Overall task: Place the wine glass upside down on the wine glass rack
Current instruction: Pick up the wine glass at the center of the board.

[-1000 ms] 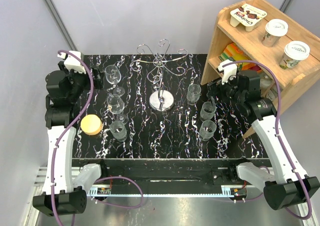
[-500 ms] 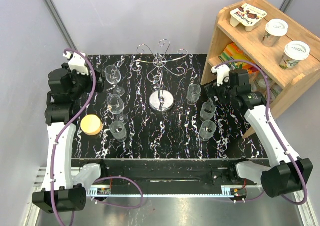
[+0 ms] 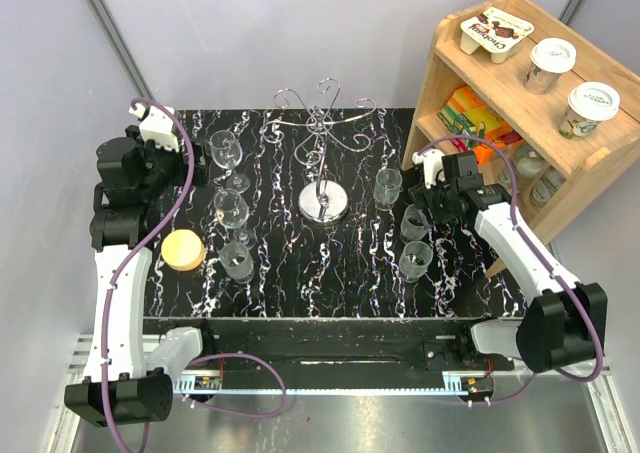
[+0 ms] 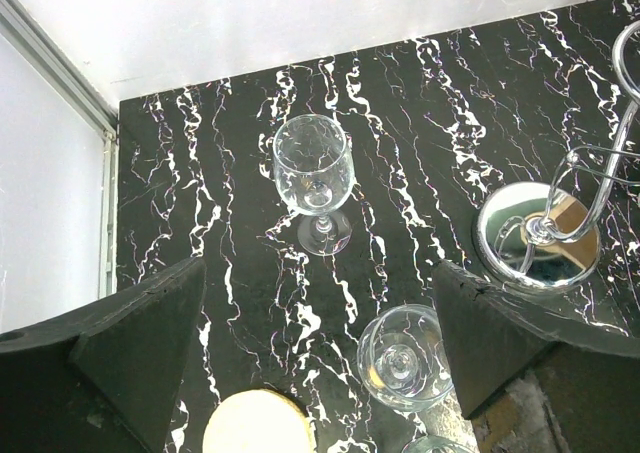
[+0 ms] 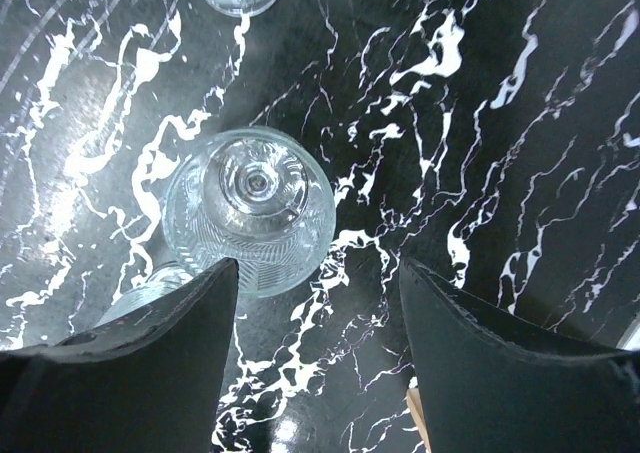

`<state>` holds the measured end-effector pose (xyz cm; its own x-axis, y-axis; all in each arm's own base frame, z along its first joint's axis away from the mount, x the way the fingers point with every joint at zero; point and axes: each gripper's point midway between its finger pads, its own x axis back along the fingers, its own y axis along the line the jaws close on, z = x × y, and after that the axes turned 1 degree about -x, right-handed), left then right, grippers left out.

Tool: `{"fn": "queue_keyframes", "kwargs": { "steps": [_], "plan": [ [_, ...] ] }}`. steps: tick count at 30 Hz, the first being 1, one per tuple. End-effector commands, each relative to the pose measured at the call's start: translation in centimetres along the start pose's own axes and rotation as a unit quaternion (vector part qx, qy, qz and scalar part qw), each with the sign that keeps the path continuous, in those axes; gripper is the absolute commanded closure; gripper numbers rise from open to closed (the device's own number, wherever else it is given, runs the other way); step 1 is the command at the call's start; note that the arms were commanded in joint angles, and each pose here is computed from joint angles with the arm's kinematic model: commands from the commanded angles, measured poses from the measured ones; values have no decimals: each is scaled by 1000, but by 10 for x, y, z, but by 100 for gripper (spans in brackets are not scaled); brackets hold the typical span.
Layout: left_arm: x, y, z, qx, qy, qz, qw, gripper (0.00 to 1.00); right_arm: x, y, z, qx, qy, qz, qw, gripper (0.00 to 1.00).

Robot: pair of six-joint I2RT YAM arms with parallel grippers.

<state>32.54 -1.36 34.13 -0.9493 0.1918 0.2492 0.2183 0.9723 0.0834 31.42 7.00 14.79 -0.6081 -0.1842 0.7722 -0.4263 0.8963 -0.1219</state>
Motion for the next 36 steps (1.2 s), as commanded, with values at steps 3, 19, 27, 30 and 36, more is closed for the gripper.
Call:
{"fn": "queue_keyframes", "kwargs": {
  "steps": [3, 19, 27, 30, 36],
  "plan": [
    [9, -1, -17, -16, -27, 3, 1000, 1, -27, -3, 3, 20, 11, 7, 1000, 32],
    [7, -3, -18, -19, -26, 9, 999, 1, -55, 0, 7, 23, 46, -10, 999, 76],
    [9, -12, -35, -24, -47, 32, 998, 1, -13, 3, -31, 6, 0, -26, 1000, 100],
    [13, -25, -50, -15, -69, 67, 995, 1, 15, 7, -52, -1, -25, -40, 999, 100],
    [33, -67, -83, -6, -109, 187, 976, 1, 84, 25, -90, -11, -75, -96, 993, 100]
  ]
}}
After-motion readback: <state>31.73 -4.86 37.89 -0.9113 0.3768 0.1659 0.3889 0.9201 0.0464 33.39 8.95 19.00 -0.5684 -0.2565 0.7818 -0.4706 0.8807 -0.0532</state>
